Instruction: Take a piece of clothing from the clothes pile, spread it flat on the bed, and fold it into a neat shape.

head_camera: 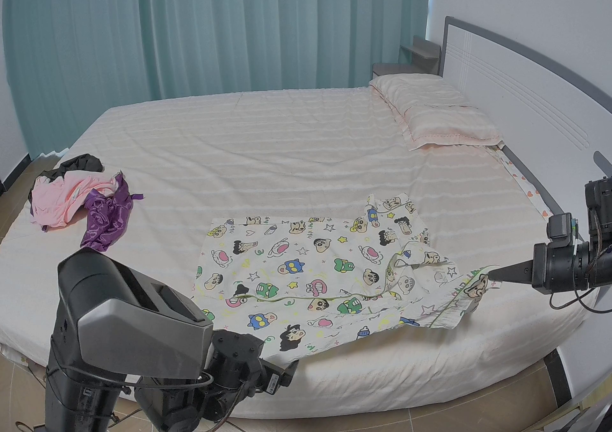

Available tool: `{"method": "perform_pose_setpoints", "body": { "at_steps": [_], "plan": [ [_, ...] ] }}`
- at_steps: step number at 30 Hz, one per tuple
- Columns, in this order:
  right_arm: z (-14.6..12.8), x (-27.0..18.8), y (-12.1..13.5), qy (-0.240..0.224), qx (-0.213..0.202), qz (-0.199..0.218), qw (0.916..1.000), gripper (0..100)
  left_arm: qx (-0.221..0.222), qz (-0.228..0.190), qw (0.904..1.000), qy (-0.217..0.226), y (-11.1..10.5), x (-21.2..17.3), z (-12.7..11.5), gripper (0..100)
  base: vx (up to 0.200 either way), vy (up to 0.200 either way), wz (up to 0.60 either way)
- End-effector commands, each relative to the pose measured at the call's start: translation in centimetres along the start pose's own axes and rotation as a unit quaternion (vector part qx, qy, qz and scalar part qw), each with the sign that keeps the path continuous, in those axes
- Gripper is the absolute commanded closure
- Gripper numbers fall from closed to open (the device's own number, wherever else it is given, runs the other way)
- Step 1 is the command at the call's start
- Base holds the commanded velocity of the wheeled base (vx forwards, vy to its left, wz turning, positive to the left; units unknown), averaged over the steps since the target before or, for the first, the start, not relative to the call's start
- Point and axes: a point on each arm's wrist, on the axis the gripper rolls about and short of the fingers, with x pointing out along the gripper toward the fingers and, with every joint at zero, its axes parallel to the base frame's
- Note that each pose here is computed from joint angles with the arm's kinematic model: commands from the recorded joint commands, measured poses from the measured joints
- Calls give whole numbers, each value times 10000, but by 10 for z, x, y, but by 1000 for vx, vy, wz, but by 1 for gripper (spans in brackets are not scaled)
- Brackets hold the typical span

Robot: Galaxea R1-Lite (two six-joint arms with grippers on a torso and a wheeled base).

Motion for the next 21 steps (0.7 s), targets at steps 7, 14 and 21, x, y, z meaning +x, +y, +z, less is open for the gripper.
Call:
{"method": "perform_pose_setpoints", "body": {
  "at_steps": [7, 14, 21],
  "plan": [
    [-1, -2, 1, -23, -15, 6, 10000, 100, 451, 790, 9946, 496, 17, -18, -27, 0, 0, 0, 0],
    [-3, -3, -1, -11, 38, -38, 10000, 100, 605, 1100, 9894, 732, 22, -28, -35, 0, 0, 0, 0],
    [-3, -3, -1, -11, 30, -38, 10000, 100, 747, 1419, 9831, 886, 26, -34, -41, 0, 0, 0, 0]
  ]
}}
